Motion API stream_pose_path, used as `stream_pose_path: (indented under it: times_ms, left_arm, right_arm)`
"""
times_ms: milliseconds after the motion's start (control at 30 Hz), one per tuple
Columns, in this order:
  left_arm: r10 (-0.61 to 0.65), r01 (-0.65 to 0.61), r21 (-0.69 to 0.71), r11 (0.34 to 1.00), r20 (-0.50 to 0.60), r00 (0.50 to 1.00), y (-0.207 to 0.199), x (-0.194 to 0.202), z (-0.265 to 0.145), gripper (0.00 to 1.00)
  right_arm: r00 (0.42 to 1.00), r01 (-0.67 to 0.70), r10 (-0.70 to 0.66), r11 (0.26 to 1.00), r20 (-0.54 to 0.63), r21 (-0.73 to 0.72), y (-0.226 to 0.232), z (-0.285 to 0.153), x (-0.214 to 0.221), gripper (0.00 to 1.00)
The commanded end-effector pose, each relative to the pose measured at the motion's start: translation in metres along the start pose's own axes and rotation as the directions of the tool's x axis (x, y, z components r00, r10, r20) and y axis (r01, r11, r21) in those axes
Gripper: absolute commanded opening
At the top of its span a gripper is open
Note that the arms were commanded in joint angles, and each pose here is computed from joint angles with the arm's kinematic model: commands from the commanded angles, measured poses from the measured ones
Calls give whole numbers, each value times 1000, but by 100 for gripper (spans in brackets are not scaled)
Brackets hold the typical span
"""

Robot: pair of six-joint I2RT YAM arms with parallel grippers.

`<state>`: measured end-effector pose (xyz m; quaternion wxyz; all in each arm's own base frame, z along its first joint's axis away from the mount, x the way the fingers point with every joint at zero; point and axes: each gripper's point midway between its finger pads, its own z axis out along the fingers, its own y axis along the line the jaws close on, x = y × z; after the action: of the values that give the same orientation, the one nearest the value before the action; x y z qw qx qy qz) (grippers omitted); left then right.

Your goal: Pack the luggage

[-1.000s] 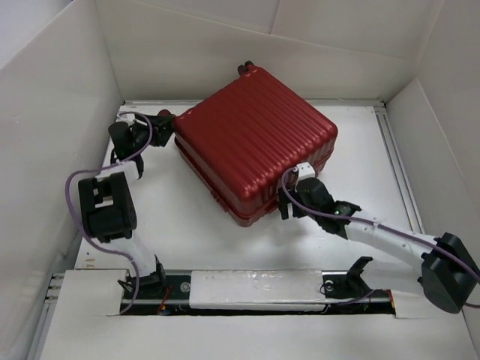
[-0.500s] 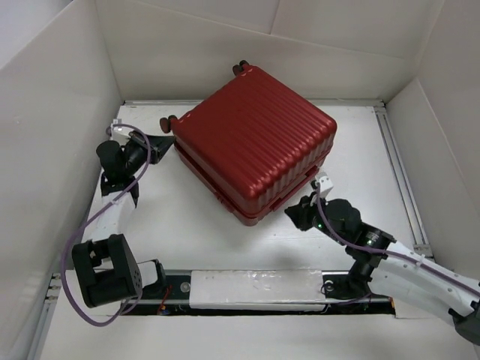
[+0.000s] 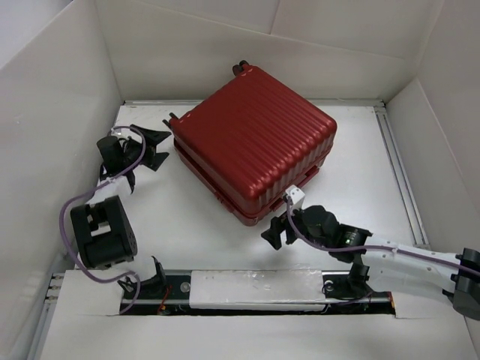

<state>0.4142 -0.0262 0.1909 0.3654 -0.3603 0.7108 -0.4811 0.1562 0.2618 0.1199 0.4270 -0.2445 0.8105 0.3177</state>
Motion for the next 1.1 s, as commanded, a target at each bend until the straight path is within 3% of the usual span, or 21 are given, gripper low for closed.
stream_pose_path:
  times_ms: [0,167,200,400,833,1067]
  left_arm:
    - [26,-24,122,992,-22,999,-30,-8,5,91]
    - [-2,10,182,983,-43,999,-31,-14,17,92]
    - [-12,22,194,981,-52,999,-34,-15,19,96]
    - [-14,34,262,964,-79,997,-41,-19,30,99]
    - [-49,85,294,952,-127,991,-39,-14,48,99]
    - [-64,88,288,954,-92,994,-42,-28,58,99]
  right_arm:
    - [990,45,-35,997,135,-68,18,9,-31,85]
    - [971,52,-32,996,238,-75,23,14,-44,79]
    - [964,54,-27,994,263,-93,28,16,-47,79]
    - [958,46,-26,997,287,-66,26,29,-44,72]
    - [894,-129,86,989,440,70,15,55,-52,40]
    - [852,-201,111,972,512,123,17,54,-55,19]
